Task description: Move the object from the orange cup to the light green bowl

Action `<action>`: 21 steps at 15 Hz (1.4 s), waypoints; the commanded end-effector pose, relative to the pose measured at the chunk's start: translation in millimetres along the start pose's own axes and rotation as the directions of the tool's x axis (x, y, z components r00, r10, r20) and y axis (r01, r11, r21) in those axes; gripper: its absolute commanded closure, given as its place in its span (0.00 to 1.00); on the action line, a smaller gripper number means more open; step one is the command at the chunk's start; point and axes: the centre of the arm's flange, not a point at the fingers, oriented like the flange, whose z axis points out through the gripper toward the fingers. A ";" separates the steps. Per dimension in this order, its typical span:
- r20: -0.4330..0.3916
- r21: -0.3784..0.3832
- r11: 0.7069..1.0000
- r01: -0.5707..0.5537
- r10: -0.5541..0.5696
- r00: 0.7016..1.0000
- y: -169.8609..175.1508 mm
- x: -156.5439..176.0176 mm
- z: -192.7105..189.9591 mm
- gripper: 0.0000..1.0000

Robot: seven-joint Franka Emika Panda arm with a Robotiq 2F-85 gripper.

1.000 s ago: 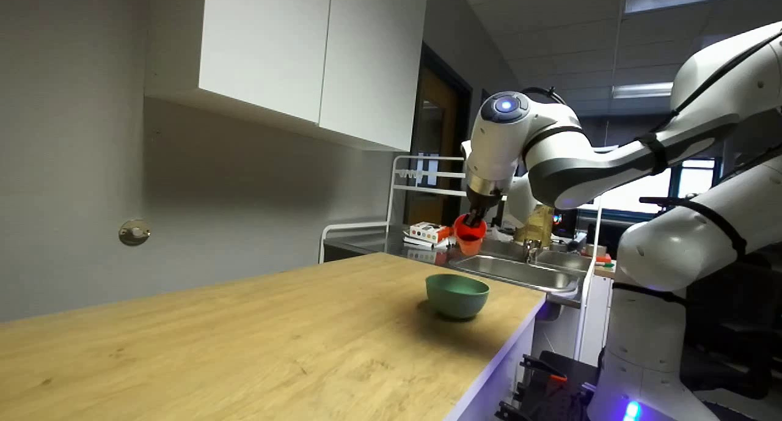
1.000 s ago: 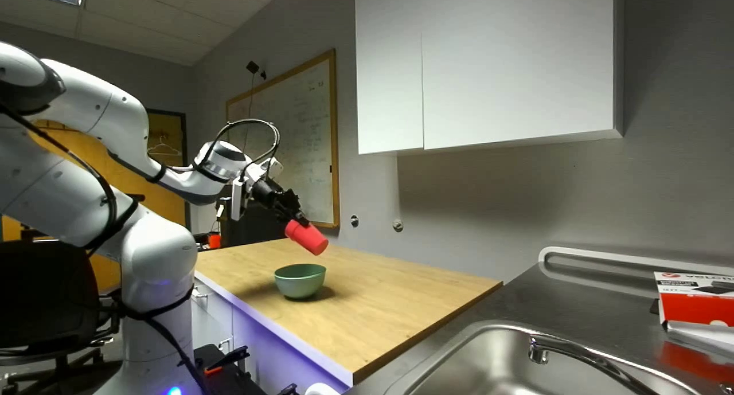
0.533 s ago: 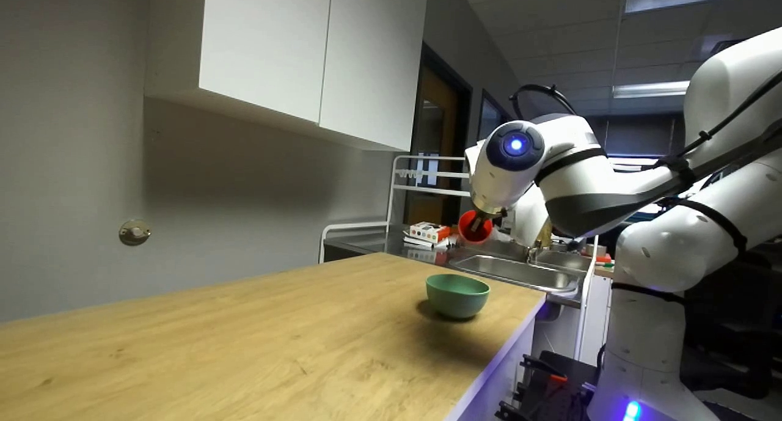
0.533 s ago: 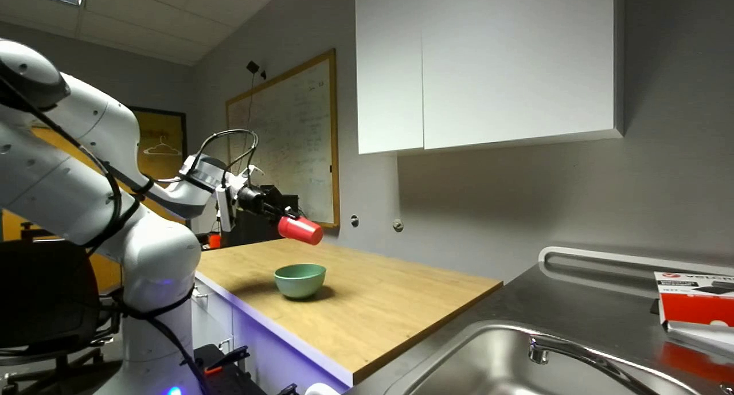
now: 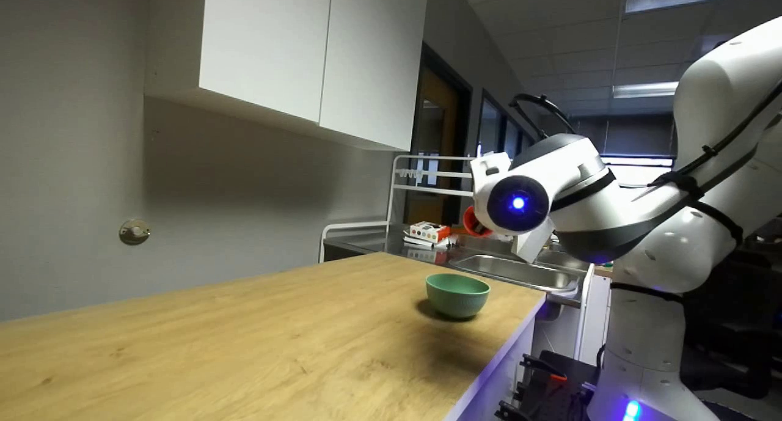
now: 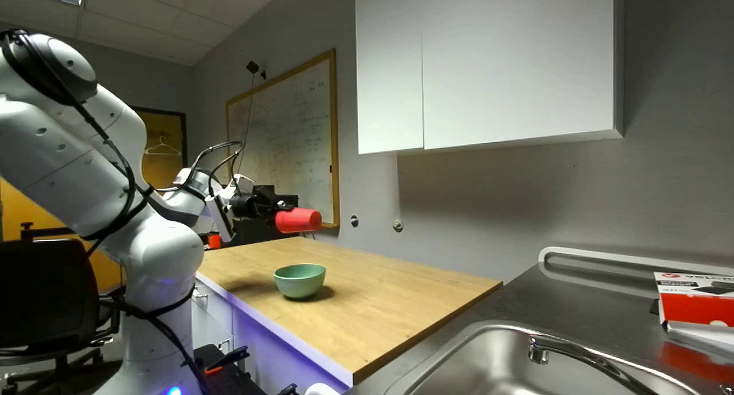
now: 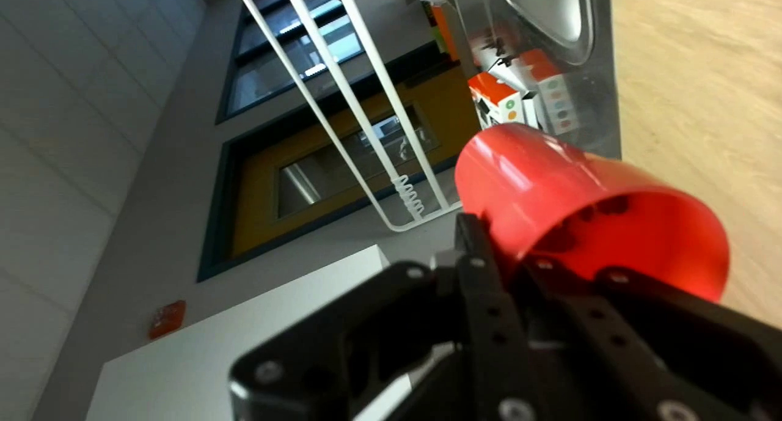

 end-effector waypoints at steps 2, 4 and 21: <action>-0.035 -0.116 0.993 -0.017 0.013 0.999 -14.4 9.0 -9.3 0.97; -0.047 -0.158 0.987 -0.021 0.013 0.999 -15.7 9.8 -9.3 0.97; -0.045 -0.303 0.953 0.000 -0.014 0.999 -22.4 30.5 1.9 0.97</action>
